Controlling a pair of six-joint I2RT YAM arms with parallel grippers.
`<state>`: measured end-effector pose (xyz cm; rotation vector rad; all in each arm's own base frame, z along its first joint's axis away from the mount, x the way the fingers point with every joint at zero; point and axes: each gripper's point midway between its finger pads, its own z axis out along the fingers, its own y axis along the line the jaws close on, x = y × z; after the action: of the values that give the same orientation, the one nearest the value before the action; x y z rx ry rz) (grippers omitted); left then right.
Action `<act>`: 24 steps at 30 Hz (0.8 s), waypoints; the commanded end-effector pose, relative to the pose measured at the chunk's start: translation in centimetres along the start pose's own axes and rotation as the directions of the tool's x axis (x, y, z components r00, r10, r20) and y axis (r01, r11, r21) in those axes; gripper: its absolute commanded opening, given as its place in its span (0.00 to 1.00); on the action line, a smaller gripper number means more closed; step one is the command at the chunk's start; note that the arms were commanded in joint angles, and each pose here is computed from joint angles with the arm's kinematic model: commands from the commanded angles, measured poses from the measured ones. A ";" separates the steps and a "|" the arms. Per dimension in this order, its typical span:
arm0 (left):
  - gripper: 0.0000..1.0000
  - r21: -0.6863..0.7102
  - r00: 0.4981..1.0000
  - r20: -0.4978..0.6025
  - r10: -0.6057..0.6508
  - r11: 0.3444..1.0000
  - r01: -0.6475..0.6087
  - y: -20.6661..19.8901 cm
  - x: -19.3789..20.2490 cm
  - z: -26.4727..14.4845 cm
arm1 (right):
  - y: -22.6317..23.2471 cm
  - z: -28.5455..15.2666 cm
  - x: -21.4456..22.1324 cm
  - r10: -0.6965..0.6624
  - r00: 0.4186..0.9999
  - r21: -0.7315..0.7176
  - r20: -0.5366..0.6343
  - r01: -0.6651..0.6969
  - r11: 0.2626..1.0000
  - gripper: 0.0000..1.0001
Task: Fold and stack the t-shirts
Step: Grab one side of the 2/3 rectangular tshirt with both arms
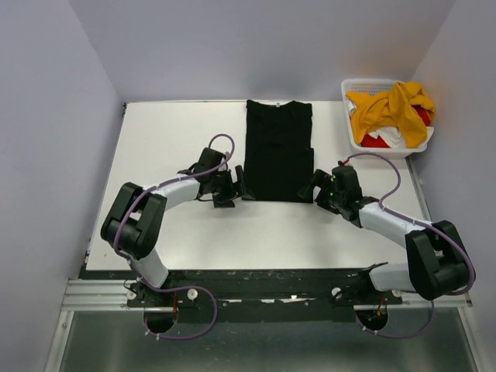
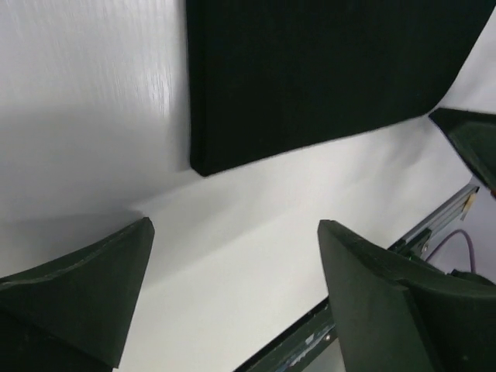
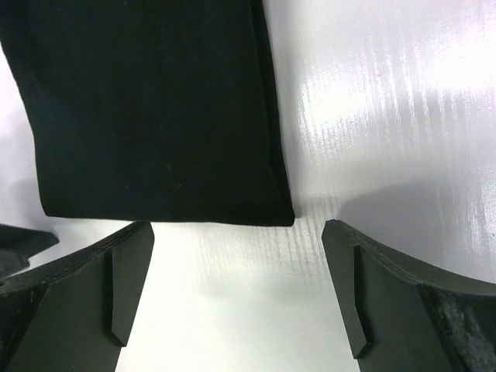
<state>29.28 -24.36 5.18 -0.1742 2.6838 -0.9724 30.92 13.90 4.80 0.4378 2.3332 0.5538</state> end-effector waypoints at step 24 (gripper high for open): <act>0.00 -0.052 0.994 -0.010 -0.113 0.992 0.112 1.4 -2.2 5.1 | -1.9 0.7 2.1 0.062 0.998 0.040 -0.024 -0.061 0.997 0.61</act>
<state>33.53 -27.06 2.78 -0.3152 2.7004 -1.0390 29.60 13.79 3.59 0.4938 2.3429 0.5810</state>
